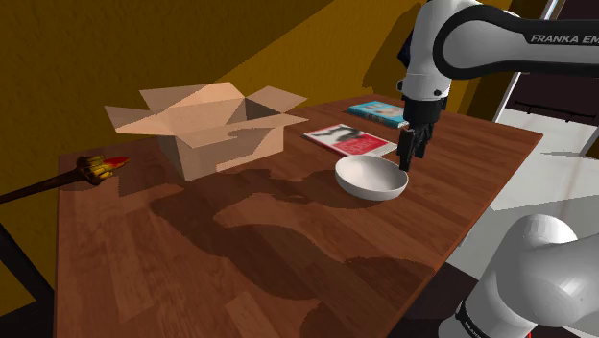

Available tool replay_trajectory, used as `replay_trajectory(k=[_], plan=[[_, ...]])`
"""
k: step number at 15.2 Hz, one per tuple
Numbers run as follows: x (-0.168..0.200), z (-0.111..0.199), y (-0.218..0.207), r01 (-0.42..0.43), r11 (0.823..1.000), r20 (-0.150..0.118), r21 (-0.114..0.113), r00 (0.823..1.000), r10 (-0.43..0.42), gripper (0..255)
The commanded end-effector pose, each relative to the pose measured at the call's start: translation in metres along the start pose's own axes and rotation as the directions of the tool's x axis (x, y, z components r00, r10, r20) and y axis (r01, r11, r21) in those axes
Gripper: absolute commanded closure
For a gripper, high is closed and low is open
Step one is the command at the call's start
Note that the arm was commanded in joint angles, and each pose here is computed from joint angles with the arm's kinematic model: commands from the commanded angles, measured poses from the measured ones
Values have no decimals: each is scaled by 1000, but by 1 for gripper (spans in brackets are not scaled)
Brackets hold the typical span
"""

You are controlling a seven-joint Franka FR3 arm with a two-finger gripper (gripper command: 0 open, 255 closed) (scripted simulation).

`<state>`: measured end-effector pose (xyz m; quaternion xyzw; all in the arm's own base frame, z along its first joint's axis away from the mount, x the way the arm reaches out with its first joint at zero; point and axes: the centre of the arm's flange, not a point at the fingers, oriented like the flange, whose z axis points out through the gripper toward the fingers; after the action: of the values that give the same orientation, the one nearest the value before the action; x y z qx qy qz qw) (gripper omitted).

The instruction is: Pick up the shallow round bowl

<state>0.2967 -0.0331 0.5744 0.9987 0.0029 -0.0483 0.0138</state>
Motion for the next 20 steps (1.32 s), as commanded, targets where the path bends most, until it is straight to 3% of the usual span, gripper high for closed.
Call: replay_trajectory(k=[1, 4, 8, 17, 18, 20], plan=[[0, 0, 0, 0, 1000, 0, 0, 1000, 0, 0], [31, 0, 33, -84, 994, -2, 63, 996, 85, 0], [64, 3, 78, -187, 972, 2, 141, 982, 188, 0], [68, 43, 77, -187, 972, 2, 141, 982, 188, 0], [68, 43, 78, -187, 972, 2, 141, 982, 188, 255], [68, 43, 78, -187, 972, 2, 141, 982, 188, 255]])
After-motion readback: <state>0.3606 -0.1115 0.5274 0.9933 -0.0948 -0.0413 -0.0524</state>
